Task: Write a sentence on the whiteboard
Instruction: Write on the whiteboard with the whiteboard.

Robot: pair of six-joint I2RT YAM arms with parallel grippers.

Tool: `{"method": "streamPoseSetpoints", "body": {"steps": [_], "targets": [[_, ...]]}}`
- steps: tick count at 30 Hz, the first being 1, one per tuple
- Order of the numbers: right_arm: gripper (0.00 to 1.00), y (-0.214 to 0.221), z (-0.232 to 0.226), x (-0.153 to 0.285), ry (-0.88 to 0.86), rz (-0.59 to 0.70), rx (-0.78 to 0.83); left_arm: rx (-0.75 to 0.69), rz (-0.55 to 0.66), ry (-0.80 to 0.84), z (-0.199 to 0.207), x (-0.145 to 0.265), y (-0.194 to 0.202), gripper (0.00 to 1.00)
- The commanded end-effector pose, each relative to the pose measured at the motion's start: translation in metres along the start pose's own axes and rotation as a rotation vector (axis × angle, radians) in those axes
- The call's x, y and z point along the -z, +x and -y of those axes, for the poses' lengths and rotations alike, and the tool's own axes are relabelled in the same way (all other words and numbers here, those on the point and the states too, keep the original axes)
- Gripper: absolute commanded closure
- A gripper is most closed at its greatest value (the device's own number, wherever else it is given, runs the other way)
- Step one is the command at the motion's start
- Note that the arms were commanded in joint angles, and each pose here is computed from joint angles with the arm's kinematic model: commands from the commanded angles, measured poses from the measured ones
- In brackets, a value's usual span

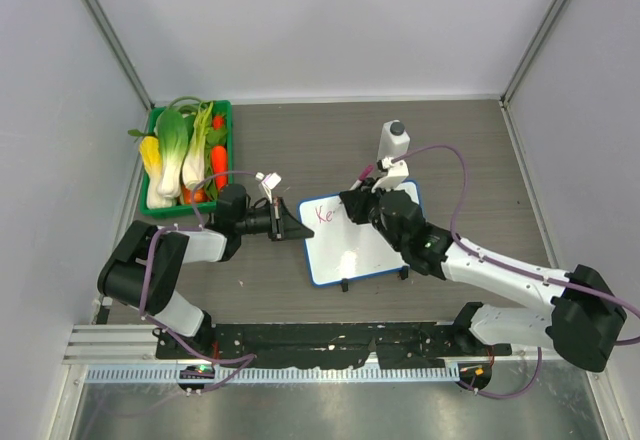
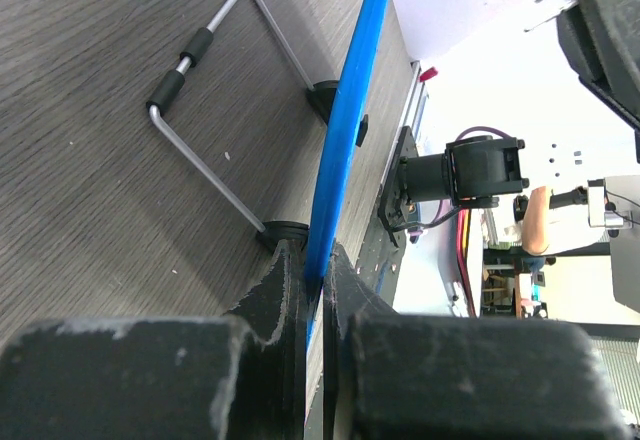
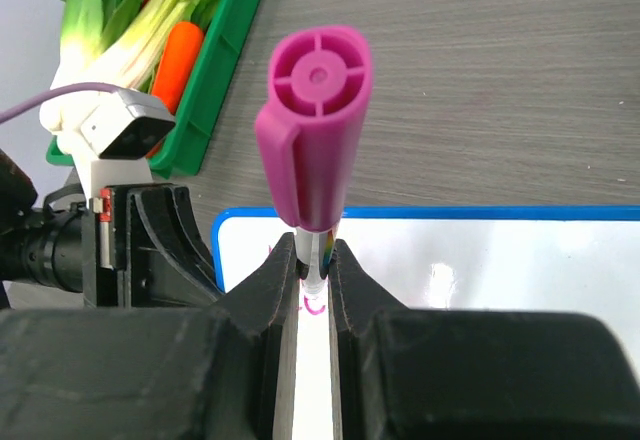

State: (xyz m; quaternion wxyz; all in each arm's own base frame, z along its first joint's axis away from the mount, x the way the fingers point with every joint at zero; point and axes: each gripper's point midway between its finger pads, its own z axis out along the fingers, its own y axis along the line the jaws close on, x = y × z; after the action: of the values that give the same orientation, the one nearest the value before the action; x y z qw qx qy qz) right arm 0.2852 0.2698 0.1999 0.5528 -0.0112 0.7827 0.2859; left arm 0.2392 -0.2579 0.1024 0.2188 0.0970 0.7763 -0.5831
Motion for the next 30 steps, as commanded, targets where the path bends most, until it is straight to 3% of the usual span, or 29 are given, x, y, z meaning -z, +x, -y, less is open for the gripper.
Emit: {"method": "streamPoseSetpoints", "body": {"steps": [1,30], "targets": [[0.98,-0.027,-0.005,0.003,-0.002,0.088,-0.006,0.027,-0.001,-0.046,-0.01,-0.004,0.002,1.0],[0.99,0.003,0.021,-0.007,0.103,0.037,-0.01,0.027,-0.007,-0.041,-0.009,-0.004,0.003,1.0]]}}
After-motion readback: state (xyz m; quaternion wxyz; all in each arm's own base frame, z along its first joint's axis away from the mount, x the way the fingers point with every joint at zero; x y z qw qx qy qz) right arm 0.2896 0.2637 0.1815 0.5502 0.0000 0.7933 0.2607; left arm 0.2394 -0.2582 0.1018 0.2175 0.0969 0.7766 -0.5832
